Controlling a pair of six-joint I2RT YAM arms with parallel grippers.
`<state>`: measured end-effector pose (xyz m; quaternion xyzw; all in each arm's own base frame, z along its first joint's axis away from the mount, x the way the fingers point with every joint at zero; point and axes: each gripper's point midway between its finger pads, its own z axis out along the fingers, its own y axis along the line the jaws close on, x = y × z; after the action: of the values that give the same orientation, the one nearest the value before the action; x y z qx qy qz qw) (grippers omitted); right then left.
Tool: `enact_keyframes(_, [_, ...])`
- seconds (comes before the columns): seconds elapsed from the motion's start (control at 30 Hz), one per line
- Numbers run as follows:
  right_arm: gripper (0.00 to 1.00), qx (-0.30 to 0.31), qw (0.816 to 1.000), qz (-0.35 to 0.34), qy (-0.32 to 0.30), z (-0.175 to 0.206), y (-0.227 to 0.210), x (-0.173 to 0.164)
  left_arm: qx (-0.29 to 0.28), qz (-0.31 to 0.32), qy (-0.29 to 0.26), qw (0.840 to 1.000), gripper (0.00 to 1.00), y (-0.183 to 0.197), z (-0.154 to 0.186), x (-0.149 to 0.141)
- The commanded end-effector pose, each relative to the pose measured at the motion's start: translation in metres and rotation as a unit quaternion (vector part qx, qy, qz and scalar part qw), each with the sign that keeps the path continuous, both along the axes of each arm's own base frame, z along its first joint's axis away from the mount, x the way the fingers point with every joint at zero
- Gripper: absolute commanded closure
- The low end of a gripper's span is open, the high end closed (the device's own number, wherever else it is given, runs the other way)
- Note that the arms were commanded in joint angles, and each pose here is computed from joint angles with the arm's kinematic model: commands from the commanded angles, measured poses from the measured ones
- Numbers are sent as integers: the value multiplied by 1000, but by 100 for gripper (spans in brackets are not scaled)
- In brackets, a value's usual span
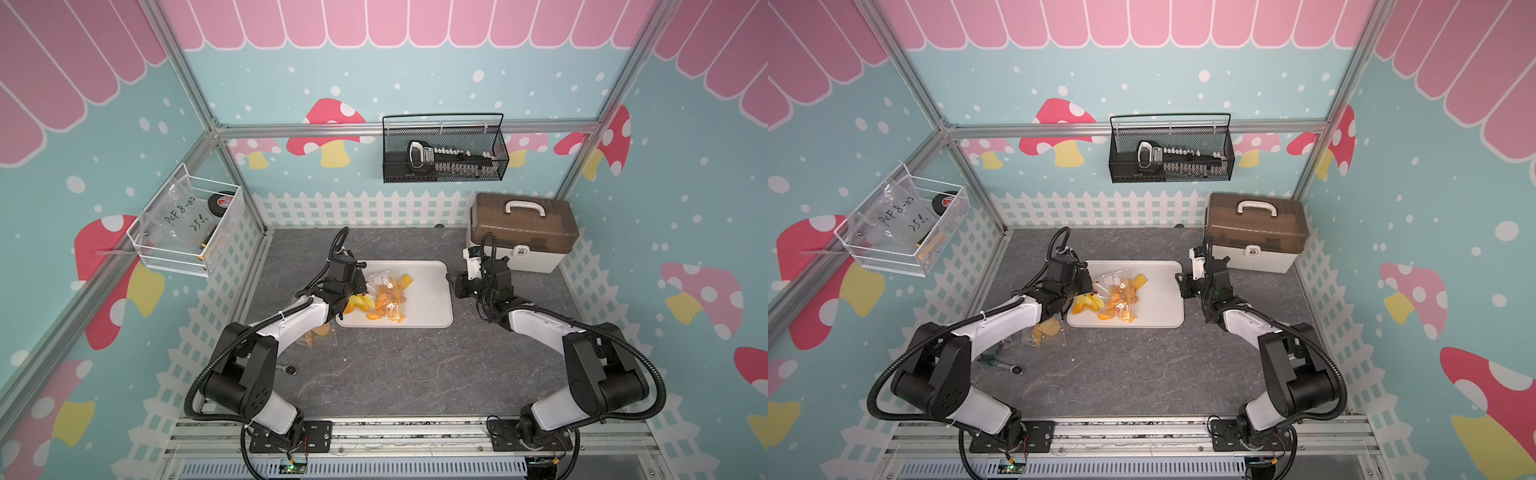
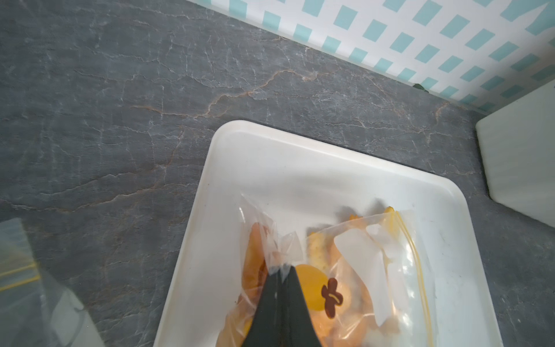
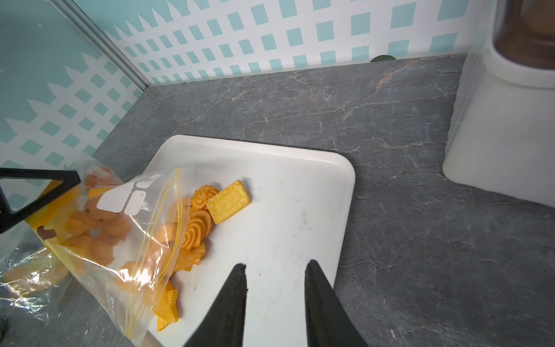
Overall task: Pour cookies out of the ziploc bag
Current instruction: 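Pour the cookies out of the ziploc bag onto the tray.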
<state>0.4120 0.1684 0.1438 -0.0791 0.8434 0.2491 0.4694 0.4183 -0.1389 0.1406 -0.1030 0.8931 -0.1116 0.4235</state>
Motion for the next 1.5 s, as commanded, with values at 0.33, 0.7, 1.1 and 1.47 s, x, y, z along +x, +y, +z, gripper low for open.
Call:
enact_keyframes(0.33, [68,12,1000,6,-5,3,4,7,74,-11,13,997,69,-16,2,10])
enact_keyframes(0.7, [68,13,1000,12,1,0,7,9,-46,73,-86,993,45,79,32,-18])
enact_keyframes(1.1, [68,13,1000,16,6,-2,8,10,-150,21,-48,987,41,68,-7,61])
enact_keyframes(1.47, [68,12,1000,19,7,-3,10,12,-82,36,-49,995,42,66,-5,61])
